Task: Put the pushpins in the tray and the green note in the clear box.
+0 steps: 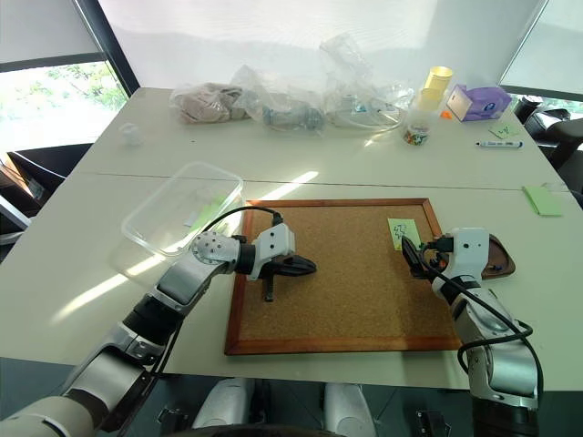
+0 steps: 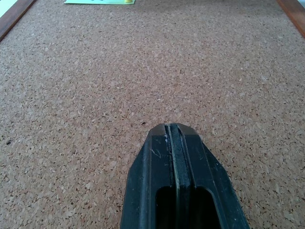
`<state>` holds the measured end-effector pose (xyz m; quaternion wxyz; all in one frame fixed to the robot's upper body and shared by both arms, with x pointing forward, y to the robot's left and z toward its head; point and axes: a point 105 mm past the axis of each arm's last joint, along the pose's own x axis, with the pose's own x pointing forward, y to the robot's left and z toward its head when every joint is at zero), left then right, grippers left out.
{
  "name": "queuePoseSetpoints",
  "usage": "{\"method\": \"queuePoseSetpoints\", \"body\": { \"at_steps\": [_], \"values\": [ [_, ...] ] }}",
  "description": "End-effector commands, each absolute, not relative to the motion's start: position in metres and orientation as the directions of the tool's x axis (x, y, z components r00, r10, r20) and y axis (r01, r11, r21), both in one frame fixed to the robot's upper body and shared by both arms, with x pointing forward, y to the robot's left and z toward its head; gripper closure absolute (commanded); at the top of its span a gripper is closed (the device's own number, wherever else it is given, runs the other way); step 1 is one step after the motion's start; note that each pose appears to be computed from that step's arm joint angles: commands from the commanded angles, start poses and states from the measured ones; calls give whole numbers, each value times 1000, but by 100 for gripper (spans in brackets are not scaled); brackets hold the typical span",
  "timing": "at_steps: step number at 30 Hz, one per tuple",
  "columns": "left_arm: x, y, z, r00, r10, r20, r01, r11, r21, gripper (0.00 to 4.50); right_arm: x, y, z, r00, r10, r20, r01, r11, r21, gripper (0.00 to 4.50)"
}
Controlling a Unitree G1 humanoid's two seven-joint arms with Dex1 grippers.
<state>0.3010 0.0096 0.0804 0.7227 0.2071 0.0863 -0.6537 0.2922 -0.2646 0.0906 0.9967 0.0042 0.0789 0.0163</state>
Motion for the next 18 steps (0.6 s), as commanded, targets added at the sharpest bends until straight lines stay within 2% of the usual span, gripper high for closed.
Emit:
{"method": "queuePoseSetpoints", "body": {
  "at_steps": [1, 3, 7, 9, 10, 18],
  "values": [
    [293, 8, 66, 100, -898, -428, 989, 42, 144, 450, 290, -271, 100, 993, 4, -114, -3, 1000, 10, 33],
    [293, 8, 66, 100, -898, -428, 989, 41, 145, 450, 290, -273, 98, 993, -7, -119, 9, 1000, 12, 98],
    [294, 8, 66, 102, -898, -429, 988, 42, 147, 450, 290, -272, 95, 992, -4, -127, 7, 1000, 23, 293],
    [294, 9, 66, 103, -897, -430, 988, 42, 148, 450, 291, -271, 94, 992, 2, -128, 2, 999, 33, 409],
    [294, 9, 67, 103, -897, -430, 988, 43, 148, 450, 291, -271, 94, 992, 4, -127, 0, 999, 38, 447],
    [294, 11, 66, 103, -893, -438, 987, 39, 153, 450, 293, -274, 104, 997, -16, -76, 20, 998, 57, 447]
  ]
}}
